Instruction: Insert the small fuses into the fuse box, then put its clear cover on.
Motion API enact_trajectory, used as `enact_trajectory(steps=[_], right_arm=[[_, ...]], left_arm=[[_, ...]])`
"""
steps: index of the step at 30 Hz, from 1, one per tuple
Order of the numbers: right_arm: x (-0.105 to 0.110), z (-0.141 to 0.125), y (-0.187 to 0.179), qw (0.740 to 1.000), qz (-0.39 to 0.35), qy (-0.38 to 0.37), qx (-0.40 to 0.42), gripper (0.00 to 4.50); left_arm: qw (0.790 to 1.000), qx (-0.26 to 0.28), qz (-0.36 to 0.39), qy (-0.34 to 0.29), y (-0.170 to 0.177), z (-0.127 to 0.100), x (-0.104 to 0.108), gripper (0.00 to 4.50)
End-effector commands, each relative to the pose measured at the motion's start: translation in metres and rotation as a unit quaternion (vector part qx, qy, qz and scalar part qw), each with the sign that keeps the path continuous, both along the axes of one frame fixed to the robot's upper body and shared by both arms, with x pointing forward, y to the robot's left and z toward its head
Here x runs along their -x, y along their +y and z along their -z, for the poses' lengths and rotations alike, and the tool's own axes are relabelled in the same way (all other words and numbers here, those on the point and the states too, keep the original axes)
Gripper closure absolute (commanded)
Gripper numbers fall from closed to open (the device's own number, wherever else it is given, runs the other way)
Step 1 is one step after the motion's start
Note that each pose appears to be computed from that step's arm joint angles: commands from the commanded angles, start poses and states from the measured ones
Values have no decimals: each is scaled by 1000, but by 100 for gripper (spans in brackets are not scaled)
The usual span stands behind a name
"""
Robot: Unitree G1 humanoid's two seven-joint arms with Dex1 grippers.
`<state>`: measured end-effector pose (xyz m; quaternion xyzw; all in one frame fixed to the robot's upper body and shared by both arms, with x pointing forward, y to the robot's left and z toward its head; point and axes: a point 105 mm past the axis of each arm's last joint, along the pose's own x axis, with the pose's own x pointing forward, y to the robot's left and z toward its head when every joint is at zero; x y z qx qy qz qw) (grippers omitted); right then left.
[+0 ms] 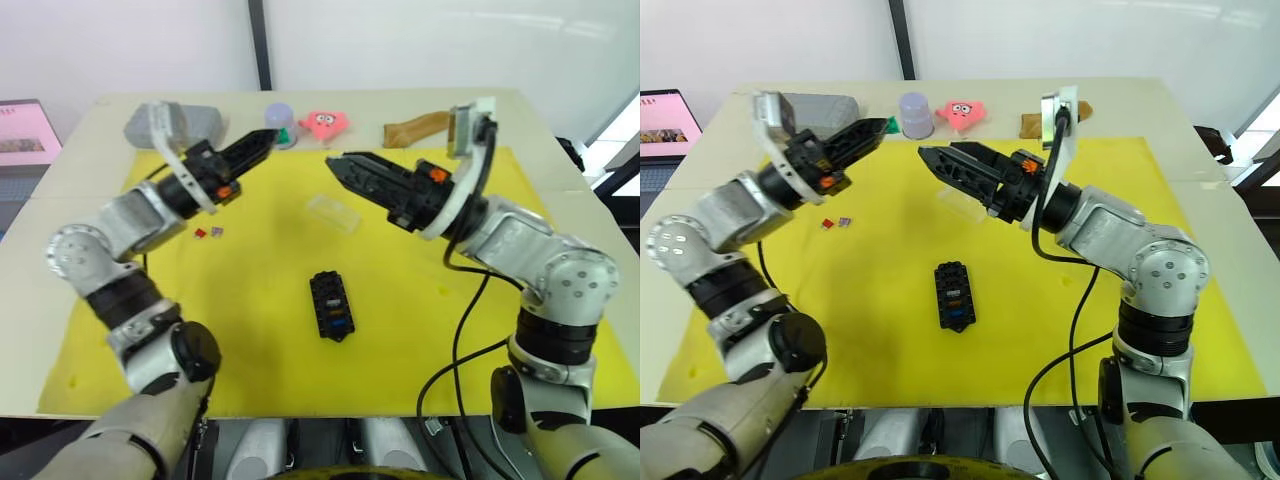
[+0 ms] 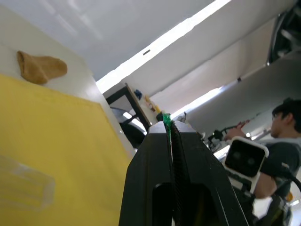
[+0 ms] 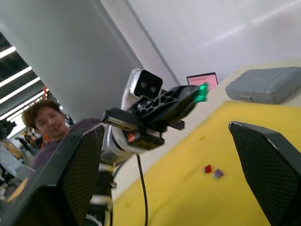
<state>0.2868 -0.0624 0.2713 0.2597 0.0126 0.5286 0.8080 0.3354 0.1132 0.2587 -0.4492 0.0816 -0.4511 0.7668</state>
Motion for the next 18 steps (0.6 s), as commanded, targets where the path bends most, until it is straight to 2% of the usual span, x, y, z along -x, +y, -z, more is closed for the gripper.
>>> enact_trajectory(steps=[1, 10, 15, 16, 18], right_arm=[[-5, -10, 2, 1000, 13, -5, -26, 0], [-16, -8, 8, 999, 30, 11, -39, 0], [-19, -15, 7, 997, 28, 15, -66, 0], [-19, -15, 7, 997, 28, 15, -68, 56], [-19, -16, 7, 997, 26, 16, -69, 137]], left_arm=[[999, 27, 11, -22, -14, -13, 9, 443], [996, 62, 60, -24, -31, -26, 22, 443], [995, 64, 68, -20, -32, -27, 22, 443], [995, 64, 70, -19, -32, -27, 23, 450], [995, 64, 71, -17, -32, -26, 23, 450]])
